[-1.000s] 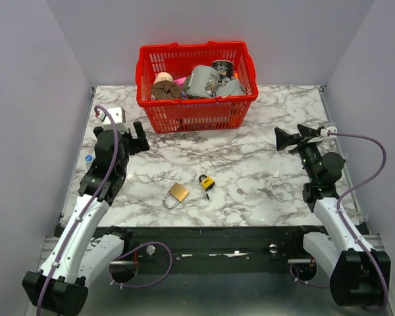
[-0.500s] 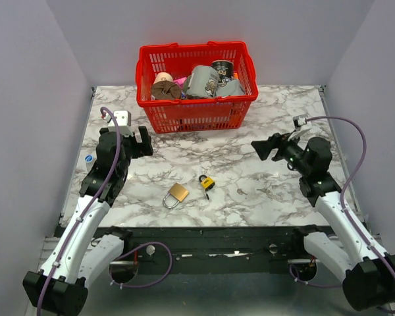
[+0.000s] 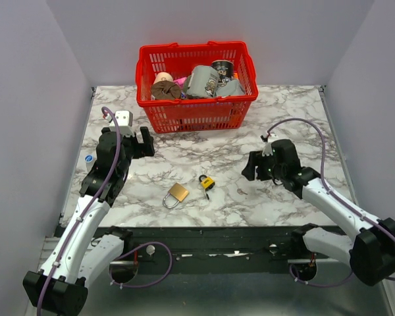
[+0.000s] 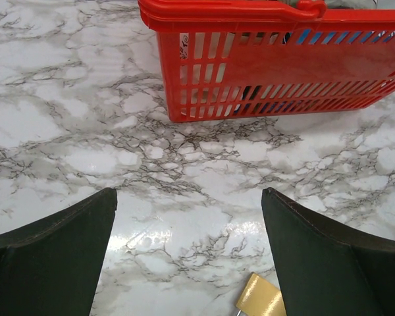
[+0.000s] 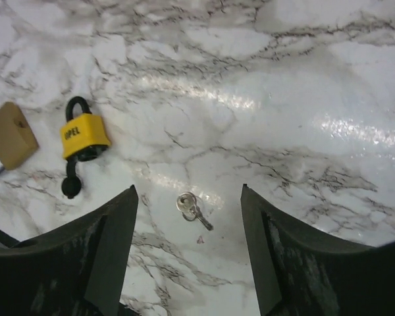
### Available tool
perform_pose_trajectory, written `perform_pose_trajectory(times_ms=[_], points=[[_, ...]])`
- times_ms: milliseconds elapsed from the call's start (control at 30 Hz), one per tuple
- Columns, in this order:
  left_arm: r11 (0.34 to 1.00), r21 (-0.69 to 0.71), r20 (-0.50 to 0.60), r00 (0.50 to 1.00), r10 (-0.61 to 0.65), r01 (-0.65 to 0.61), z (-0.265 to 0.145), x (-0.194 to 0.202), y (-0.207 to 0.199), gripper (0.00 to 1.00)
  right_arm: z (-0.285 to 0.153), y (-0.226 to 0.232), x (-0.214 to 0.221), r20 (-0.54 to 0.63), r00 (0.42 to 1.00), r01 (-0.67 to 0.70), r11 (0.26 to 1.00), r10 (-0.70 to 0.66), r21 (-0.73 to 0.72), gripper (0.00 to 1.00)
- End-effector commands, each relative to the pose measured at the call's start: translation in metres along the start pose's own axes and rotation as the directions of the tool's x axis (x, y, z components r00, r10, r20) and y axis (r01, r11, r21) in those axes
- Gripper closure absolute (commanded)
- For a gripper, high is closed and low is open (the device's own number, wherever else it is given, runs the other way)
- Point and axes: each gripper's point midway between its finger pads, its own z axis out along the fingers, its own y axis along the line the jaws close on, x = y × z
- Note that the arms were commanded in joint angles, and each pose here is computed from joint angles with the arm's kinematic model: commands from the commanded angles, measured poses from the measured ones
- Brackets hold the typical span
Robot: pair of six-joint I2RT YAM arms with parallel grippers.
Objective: Unlock with the key
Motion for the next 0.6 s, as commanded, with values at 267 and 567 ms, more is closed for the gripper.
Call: perform_pose_trajectory(times_ms=[267,567], points=[[0.999,0.05,-0.003,1.0,-0.014,0.014,0.002,0.001,-0.009,0.01,0.032,0.003,0.052,-0.256,0.967,0.032,0.997,-0.014,0.066,0.45],[0.998,0.055,-0.01,1.0,-0.014,0.015,0.003,0.004,-0.01,0.01,0.037,0.007,0.077,-0.341,0.94,0.046,0.997,-0.022,0.061,0.52]])
